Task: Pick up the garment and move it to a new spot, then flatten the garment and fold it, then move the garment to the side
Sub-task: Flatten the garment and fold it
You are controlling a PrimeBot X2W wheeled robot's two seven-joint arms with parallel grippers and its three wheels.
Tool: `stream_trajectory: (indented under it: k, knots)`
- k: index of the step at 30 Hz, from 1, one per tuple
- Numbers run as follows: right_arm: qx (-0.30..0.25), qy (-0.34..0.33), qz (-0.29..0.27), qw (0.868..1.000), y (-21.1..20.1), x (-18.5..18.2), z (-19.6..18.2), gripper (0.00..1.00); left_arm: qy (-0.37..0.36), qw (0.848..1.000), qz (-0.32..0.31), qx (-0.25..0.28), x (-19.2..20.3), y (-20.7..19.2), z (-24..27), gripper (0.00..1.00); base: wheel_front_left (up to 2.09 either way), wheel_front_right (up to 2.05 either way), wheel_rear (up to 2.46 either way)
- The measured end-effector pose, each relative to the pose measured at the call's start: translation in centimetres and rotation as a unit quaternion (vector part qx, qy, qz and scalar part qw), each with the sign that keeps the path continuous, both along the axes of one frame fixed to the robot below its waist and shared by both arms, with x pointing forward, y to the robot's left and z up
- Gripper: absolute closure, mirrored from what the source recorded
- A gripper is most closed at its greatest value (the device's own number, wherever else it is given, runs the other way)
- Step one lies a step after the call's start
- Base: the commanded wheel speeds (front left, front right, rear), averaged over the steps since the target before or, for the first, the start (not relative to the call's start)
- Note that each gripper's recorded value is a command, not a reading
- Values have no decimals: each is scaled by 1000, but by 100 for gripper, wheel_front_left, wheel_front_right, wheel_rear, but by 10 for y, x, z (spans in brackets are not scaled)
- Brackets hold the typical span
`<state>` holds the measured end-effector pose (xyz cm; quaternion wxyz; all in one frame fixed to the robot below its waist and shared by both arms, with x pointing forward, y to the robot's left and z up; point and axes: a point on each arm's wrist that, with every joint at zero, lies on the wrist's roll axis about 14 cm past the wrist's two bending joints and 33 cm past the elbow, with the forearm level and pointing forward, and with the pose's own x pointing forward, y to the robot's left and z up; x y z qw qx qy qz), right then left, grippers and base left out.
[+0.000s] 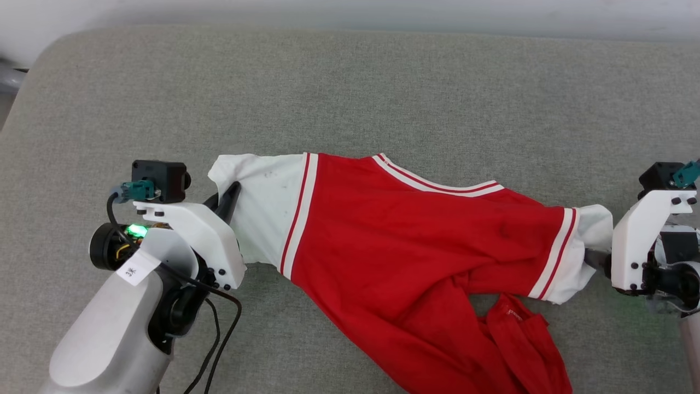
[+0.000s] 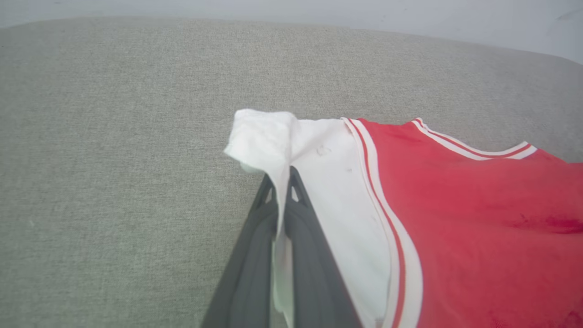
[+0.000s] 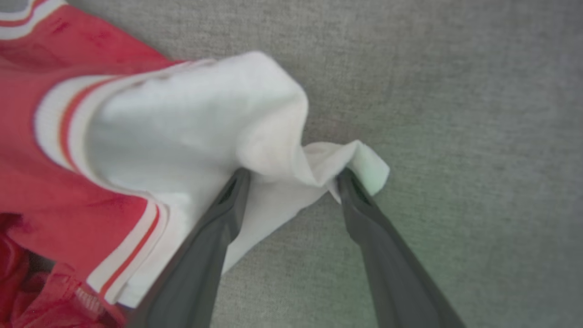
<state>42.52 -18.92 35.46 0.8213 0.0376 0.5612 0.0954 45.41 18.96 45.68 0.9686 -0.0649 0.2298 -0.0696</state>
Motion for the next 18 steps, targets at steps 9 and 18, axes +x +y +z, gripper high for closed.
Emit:
stream_trajectory:
  k: [9,18]
  knots:
    - [7,11,1,1000,5,-2,6,100,-2,1000,4,-3,-3,4,3,100,0,0,0]
    - [1,-159,-22,987,-11,38,87,100,-63,998,21,-3,6,15,49,100,0,0,0]
